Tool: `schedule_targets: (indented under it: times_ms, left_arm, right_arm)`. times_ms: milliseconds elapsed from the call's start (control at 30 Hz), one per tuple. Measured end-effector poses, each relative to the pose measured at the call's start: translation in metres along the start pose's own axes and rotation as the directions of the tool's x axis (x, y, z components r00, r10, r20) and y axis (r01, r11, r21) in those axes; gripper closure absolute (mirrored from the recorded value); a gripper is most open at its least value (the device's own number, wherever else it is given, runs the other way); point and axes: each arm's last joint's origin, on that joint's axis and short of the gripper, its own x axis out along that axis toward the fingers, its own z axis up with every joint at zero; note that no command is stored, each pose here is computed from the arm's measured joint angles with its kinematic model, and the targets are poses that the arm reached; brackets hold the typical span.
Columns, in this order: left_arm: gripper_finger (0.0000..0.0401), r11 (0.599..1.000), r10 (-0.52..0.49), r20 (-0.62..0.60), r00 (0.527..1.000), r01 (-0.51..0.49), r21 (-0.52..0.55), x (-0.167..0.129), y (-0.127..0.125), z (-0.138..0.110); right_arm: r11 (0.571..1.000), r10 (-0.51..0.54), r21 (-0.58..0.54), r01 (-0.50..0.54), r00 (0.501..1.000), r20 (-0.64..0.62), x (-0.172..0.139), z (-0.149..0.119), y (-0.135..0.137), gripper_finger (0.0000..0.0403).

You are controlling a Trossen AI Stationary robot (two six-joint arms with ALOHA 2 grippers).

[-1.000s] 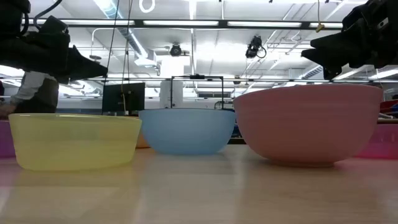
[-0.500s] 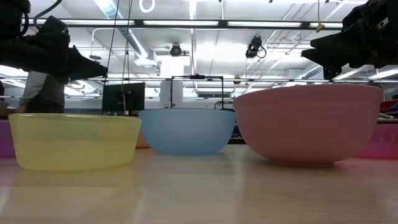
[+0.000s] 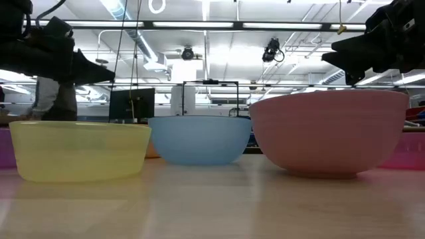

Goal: Nest bowls inside each other

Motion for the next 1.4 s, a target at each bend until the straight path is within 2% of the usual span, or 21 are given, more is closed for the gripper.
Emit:
schedule_targets:
  times_ms: [100,167,267,367,400,467,500,600,667,733,900,967,1033,1100,1167,1233,1333,1400]
  left_arm:
    - [0.0272,0.962,0.021,-0.002,1.0,-0.02,0.274,0.0,0.001,0.0]
    - [0.0272,0.927,0.026,-0.002,1.0,-0.024,0.375,0.0,0.001,0.0]
    - [0.0272,0.901,0.054,-0.002,0.999,-0.048,0.43,0.0,0.002,0.0]
    - [0.0272,0.911,0.084,0.019,0.996,-0.085,0.404,0.0,0.003,0.003]
    - [0.0272,0.923,0.082,0.022,0.996,-0.084,0.375,0.0,0.003,0.003]
    - [0.0272,0.966,0.054,0.024,0.998,-0.059,0.252,0.0,0.002,0.003]
    - [0.0272,0.983,0.032,0.029,0.999,-0.037,0.182,0.0,0.001,0.004]
    - [0.0272,0.997,-0.029,0.078,0.997,0.035,-0.067,0.0,0.0,0.009]
    - [0.0272,0.944,-0.074,0.155,0.985,0.119,-0.308,-0.001,0.0,0.017]
    - [0.0272,0.881,-0.076,0.224,0.972,0.17,-0.44,-0.003,0.001,0.025]
    - [0.0272,0.835,-0.042,0.328,0.944,0.213,-0.507,-0.006,0.005,0.037]
    - [0.0272,0.804,-0.033,0.35,0.936,0.233,-0.547,-0.007,0.006,0.039]
    - [0.0272,0.779,-0.027,0.363,0.931,0.247,-0.576,-0.007,0.007,0.041]
    - [0.0272,0.786,-0.013,0.357,0.934,0.23,-0.573,-0.007,0.007,0.041]
    - [0.0272,0.811,0.036,0.34,0.94,0.172,-0.56,-0.007,0.009,0.04]
    - [0.0272,0.808,0.068,0.331,0.941,0.142,-0.571,-0.007,0.01,0.04]
    - [0.0272,0.743,0.065,0.33,0.942,0.175,-0.646,-0.007,0.01,0.04]
    - [0.0272,0.701,0.055,0.334,0.941,0.202,-0.684,-0.007,0.009,0.04]
  right_arm:
    - [1.0,0.0,0.0,0.0,1.0,0.0,0.0,0.0,0.0,0.0251]
    - [1.0,0.0,0.0,0.0,1.0,0.0,0.0,0.0,0.0,0.0251]
    - [1.0,0.001,0.003,-0.001,1.0,0.024,0.0,0.002,0.0,0.0251]
    - [0.999,0.008,0.045,-0.012,0.996,0.086,0.0,0.008,0.001,0.0251]
    - [0.997,0.01,0.079,-0.02,0.993,0.116,-0.001,0.011,0.001,0.0251]
    - [0.984,0.017,0.173,-0.051,0.981,0.192,-0.002,0.019,0.002,0.0251]
    - [0.981,0.023,0.181,-0.066,0.973,0.23,-0.003,0.022,0.002,0.0251]
    - [0.988,0.113,0.064,-0.143,0.931,0.347,-0.006,0.035,0.005,0.0251]
    - [0.976,0.215,-0.057,-0.21,0.887,0.409,-0.009,0.044,0.009,0.0251]
    - [0.952,0.304,-0.134,-0.275,0.813,0.497,-0.015,0.058,0.012,0.0251]
    - [0.87,0.456,-0.182,-0.457,0.609,0.649,-0.031,0.081,0.017,0.0251]
    - [0.839,0.493,-0.183,-0.513,0.572,0.656,-0.034,0.083,0.018,0.0251]
    - [0.82,0.501,-0.139,-0.555,0.578,0.644,-0.033,0.082,0.019,0.0251]
    - [0.819,0.478,-0.065,-0.57,0.616,0.626,-0.03,0.079,0.018,0.0251]
    - [0.841,0.421,0.019,-0.541,0.676,0.605,-0.026,0.076,0.016,0.0251]
    - [0.875,0.339,0.084,-0.477,0.727,0.597,-0.022,0.074,0.014,0.0251]
    - [0.923,0.168,0.181,-0.338,0.78,0.602,-0.019,0.072,0.009,0.0251]
    - [0.933,0.073,0.244,-0.265,0.801,0.594,-0.018,0.071,0.006,0.0251]
